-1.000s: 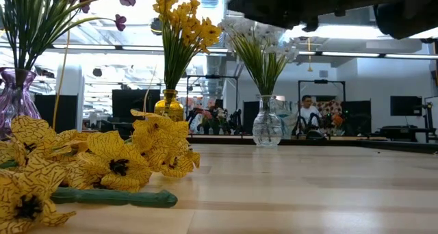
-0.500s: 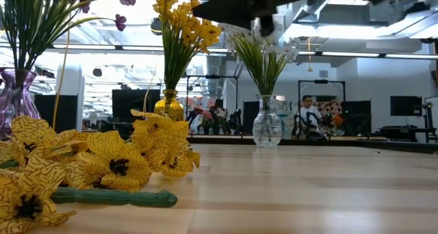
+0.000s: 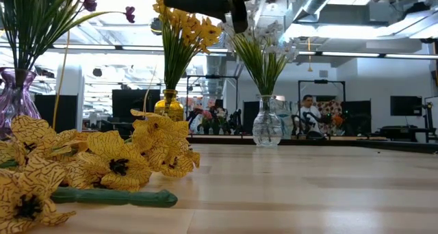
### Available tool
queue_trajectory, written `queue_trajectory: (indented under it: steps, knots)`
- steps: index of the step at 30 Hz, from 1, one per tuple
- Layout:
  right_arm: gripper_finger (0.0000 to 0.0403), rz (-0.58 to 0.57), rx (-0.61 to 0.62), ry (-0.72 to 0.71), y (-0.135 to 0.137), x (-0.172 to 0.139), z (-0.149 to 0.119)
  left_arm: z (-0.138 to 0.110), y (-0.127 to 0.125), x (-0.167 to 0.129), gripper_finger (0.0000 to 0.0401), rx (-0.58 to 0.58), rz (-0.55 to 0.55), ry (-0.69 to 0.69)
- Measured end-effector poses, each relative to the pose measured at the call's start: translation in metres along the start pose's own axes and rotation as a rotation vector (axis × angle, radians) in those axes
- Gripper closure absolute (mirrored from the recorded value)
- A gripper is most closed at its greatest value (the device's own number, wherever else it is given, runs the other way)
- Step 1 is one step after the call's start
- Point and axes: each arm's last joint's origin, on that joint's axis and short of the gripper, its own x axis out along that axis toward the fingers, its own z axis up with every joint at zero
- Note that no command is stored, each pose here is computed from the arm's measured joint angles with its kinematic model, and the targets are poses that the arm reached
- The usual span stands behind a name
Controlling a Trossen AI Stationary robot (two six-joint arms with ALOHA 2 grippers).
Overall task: Sort flowers into vase by color
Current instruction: Put the yellow flowers into the yellow vase
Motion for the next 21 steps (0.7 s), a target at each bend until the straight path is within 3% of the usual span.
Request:
queue_trajectory:
  steps: [15,21]
  knots:
    - [0.0163,0.046,0.079,-0.017,0.016,0.0,0.002,-0.002,0.002,0.005,0.0232,-0.003,0.013,0.009]
    - [0.0163,0.115,-0.051,0.015,0.044,0.037,0.003,-0.002,0.002,0.005,0.0232,-0.011,0.019,0.008]
